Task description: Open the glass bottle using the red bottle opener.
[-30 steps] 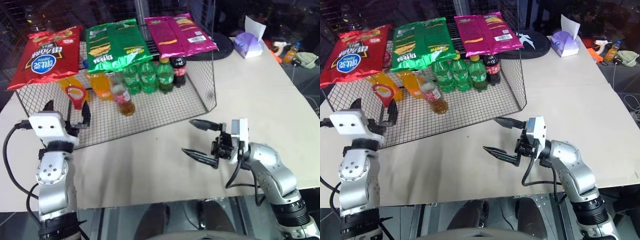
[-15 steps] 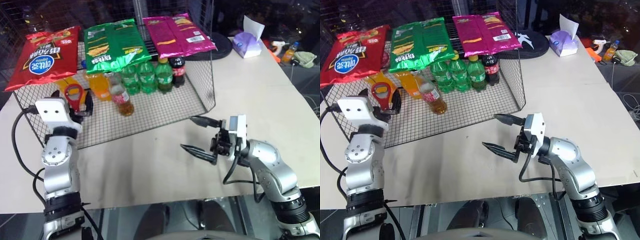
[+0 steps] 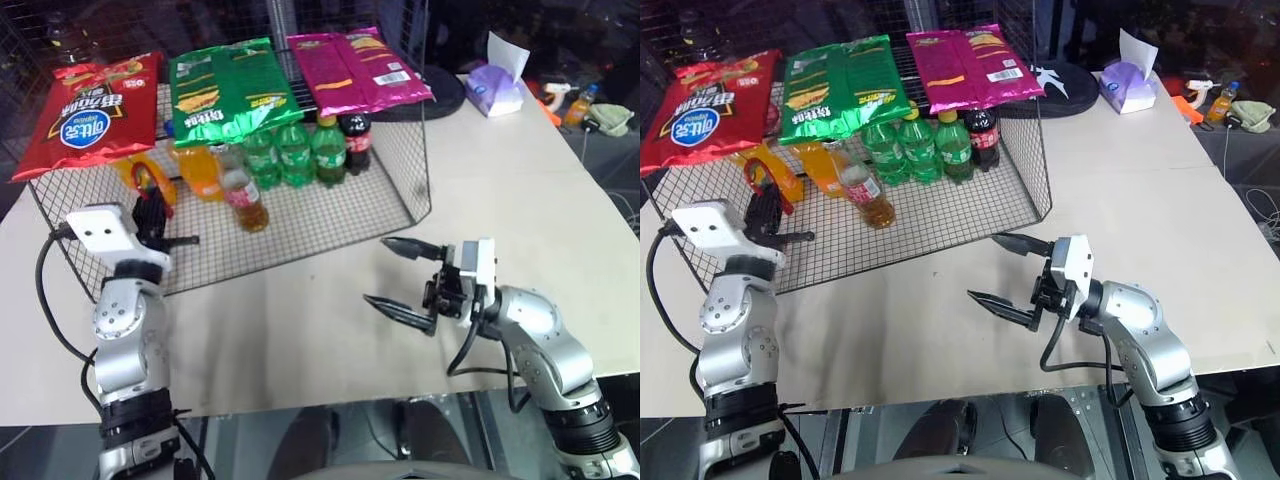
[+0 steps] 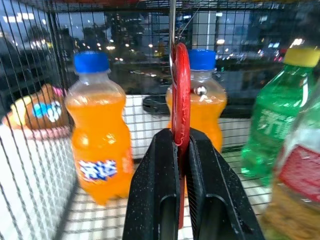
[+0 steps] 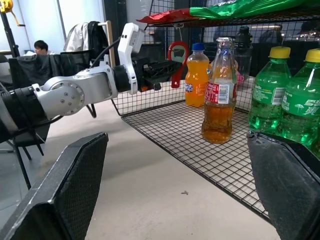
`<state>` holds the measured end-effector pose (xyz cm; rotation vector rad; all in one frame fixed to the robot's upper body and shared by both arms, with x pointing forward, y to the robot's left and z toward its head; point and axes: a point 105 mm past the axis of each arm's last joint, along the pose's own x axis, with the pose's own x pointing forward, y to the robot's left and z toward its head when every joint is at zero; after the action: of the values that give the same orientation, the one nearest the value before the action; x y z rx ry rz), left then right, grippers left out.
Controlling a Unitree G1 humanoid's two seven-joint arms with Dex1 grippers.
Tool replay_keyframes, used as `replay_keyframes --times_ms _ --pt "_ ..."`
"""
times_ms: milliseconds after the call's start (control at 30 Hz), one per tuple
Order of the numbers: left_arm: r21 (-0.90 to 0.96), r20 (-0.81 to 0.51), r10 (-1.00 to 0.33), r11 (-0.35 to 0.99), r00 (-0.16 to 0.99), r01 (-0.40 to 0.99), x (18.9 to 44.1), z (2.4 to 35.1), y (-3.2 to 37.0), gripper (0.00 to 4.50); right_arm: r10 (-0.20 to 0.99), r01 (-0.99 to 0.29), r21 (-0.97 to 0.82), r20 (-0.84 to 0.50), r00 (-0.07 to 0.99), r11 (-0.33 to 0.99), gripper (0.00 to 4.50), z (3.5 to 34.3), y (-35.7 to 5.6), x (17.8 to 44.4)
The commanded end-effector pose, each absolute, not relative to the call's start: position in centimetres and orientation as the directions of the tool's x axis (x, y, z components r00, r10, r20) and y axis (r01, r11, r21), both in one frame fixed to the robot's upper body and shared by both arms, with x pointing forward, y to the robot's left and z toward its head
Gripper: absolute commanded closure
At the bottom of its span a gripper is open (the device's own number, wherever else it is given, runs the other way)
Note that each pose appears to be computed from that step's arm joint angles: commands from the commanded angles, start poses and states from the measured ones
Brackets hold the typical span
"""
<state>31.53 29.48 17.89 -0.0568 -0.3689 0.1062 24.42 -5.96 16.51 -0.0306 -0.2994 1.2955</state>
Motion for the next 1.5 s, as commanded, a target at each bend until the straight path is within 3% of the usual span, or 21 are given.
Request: replay_keyframes --times_ms 33,367,700,833,900,1133,1267,1500 --pt "-0.155 0.452 0.067 0.988 0.890 0.005 30.4 20.3 28.6 4.34 0.952 -0.942 -0.203 0.208 0.224 0.266 0.00 16.7 -6.0 24.2" --pt "-0.269 0.516 -0.002 0.949 0.857 0.165 29.0 21.1 27.1 4.34 0.955 -0.946 -0.196 0.199 0.221 0.260 0.00 16.1 -6.1 24.6" --pt "-0.303 0.469 -0.152 0.898 0.870 0.321 28.7 19.9 24.6 4.34 0.944 -0.941 -0.175 0.214 0.250 0.289 0.00 16.1 -5.9 25.1" --pt "-0.360 0.420 -0.305 0.809 0.855 0.465 28.3 18.5 21.4 4.34 0.910 -0.913 -0.120 0.200 0.363 0.390 0.00 16.0 -5.9 26.8" --pt "-0.399 0.389 -0.414 0.729 0.823 0.556 28.0 17.8 18.9 4.34 0.905 -0.909 -0.029 0.110 0.411 0.416 0.00 15.2 -5.5 27.4" --pt "-0.501 0.376 -0.631 0.478 0.679 0.722 27.0 17.0 13.7 4.34 0.920 -0.900 0.205 -0.016 0.391 0.385 0.00 15.0 -4.2 26.8" --pt "-0.553 0.386 -0.703 0.342 0.598 0.759 26.7 16.7 11.7 4.34 0.950 -0.904 0.312 0.005 0.311 0.294 0.00 15.8 -3.3 25.8" --pt "-0.587 0.377 -0.775 0.223 0.507 0.778 26.2 16.3 10.6 4.34 0.967 -0.899 0.386 0.055 0.249 0.209 0.00 17.4 -2.8 24.9"
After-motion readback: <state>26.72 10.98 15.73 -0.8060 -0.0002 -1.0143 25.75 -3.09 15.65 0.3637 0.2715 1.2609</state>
